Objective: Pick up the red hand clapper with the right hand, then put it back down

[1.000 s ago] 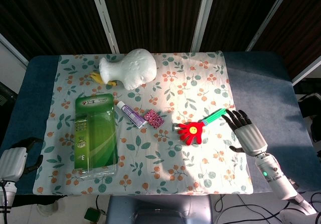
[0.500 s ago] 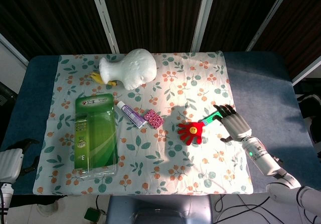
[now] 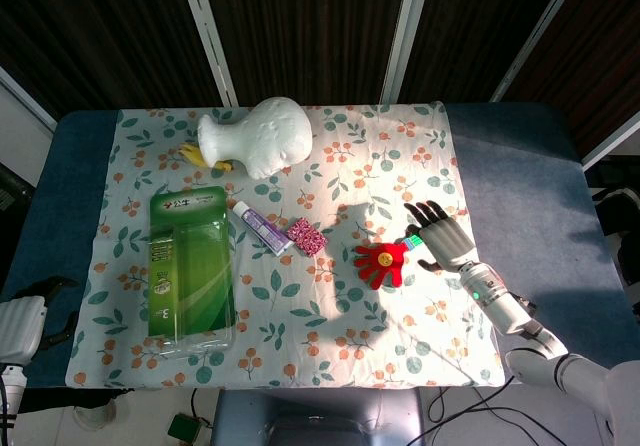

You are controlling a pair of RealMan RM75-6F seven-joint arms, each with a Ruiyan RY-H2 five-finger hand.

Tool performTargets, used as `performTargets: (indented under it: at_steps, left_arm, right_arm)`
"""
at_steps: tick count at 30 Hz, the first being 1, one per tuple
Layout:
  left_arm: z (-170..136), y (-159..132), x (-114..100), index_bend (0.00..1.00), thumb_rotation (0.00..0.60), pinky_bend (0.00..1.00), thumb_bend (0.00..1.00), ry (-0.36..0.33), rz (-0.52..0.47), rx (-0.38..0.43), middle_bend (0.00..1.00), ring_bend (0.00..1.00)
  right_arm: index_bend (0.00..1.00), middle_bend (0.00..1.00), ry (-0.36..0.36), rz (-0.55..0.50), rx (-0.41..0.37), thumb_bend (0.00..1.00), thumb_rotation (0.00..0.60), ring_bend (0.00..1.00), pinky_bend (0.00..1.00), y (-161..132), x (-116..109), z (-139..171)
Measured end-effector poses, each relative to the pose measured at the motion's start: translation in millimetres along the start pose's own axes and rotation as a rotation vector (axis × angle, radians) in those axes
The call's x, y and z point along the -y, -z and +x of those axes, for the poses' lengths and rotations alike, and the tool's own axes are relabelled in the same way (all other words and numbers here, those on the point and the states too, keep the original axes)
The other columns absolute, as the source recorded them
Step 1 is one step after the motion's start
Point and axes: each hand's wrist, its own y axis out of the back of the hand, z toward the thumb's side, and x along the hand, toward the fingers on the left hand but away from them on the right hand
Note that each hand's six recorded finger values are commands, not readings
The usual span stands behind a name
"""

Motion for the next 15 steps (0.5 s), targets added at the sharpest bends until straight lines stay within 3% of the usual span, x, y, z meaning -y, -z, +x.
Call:
performTargets:
  at_steps: [15]
  left_arm:
    - [0.1,1.6,-1.1,0.33,0.6,0.35,0.41,-0.002,-0.007,-0.003,0.28,0.29]
  right_arm:
    - [0.52,0.13,-0.013,0.009,0.029,0.35,0.6,0.0,0.0,-6.9,14.8,-27.2]
